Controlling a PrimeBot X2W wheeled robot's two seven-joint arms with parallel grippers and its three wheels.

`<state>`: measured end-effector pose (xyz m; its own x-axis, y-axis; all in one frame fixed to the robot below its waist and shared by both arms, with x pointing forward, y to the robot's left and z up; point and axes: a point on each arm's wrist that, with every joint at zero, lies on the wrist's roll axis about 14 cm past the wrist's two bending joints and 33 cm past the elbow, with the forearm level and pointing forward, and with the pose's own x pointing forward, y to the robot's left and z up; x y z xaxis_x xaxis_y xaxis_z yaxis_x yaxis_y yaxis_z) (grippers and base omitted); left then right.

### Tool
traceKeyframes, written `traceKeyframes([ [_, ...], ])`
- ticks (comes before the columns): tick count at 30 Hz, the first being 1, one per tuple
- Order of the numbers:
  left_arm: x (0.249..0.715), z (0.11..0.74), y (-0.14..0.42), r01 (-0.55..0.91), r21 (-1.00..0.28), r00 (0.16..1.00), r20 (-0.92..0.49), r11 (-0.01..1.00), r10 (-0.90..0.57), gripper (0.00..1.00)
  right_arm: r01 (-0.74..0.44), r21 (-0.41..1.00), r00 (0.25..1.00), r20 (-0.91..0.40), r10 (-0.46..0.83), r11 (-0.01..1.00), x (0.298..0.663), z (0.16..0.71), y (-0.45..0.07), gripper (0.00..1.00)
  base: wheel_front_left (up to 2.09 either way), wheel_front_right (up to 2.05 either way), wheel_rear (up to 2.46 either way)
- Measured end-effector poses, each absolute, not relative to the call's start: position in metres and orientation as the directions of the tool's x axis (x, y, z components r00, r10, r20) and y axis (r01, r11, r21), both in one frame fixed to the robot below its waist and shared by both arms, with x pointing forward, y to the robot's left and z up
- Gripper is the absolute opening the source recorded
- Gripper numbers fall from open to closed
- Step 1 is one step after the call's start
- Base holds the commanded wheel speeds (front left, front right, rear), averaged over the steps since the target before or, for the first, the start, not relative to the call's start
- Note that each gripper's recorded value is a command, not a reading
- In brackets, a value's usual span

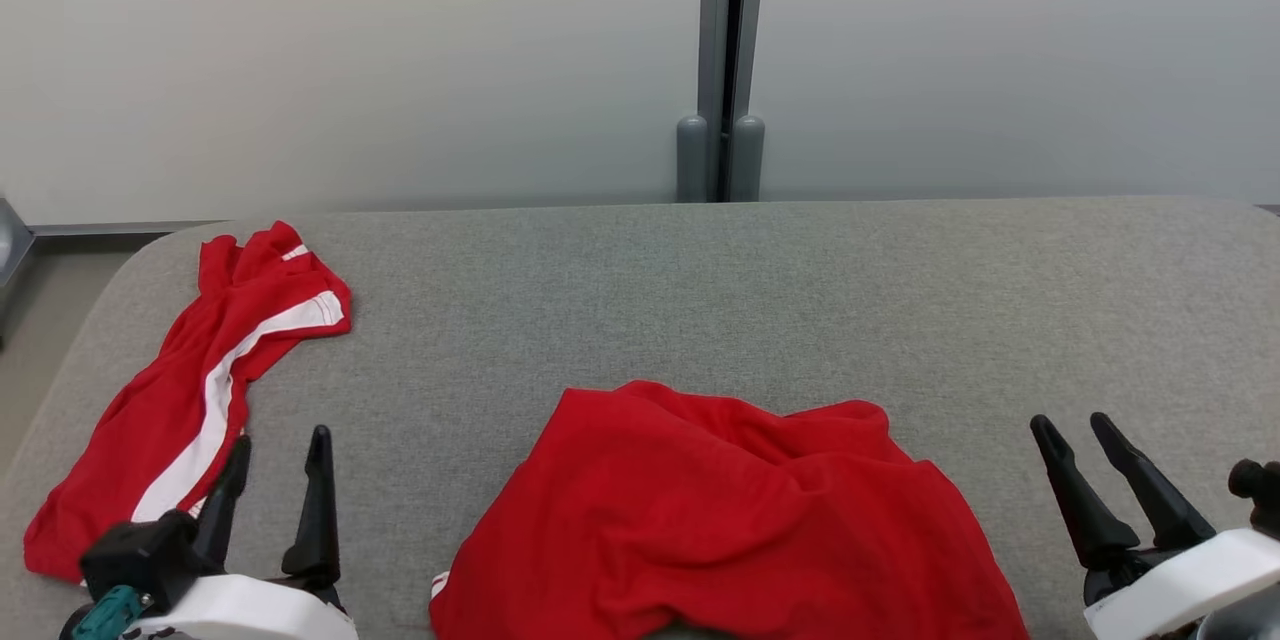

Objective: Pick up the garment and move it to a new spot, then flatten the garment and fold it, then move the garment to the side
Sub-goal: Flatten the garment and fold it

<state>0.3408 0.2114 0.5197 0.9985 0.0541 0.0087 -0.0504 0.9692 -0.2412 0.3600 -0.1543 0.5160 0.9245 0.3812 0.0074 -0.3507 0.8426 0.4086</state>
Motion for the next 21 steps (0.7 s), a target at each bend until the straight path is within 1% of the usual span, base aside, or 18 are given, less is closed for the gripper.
traceKeyframes([
  [6,0.331,0.503,0.2,-0.038,-0.268,0.997,-0.076,0.963,0.018,1.0,-0.316,0.421,0.946,0.077,0.314,0.85,0.364,0.52,-0.15,1.0,0.0,0.0,0.0],
  [10,0.324,0.473,0.175,0.013,-0.305,0.971,-0.225,0.952,-0.085,1.0,-0.308,0.416,0.951,0.096,0.295,0.856,0.364,0.522,-0.148,1.0,0.0,0.0,0.0],
  [13,0.316,0.451,0.155,0.061,-0.334,0.925,-0.336,0.941,-0.179,1.0,-0.3,0.401,0.953,0.098,0.285,0.865,0.366,0.523,-0.151,1.0,0.0,0.0,0.0],
  [15,0.311,0.434,0.141,0.103,-0.334,0.869,-0.428,0.937,-0.248,1.0,-0.296,0.395,0.955,0.089,0.284,0.87,0.366,0.522,-0.151,1.0,0.0,0.0,0.0],
  [17,0.308,0.423,0.131,0.131,-0.342,0.82,-0.491,0.93,-0.296,1.0,-0.286,0.392,0.958,0.081,0.277,0.875,0.365,0.522,-0.154,1.0,0.0,0.0,0.0],
  [21,0.306,0.403,0.116,0.183,-0.327,0.714,-0.604,0.927,-0.354,1.0,-0.256,0.395,0.966,0.063,0.252,0.882,0.362,0.519,-0.162,1.0,0.0,0.0,0.0],
])
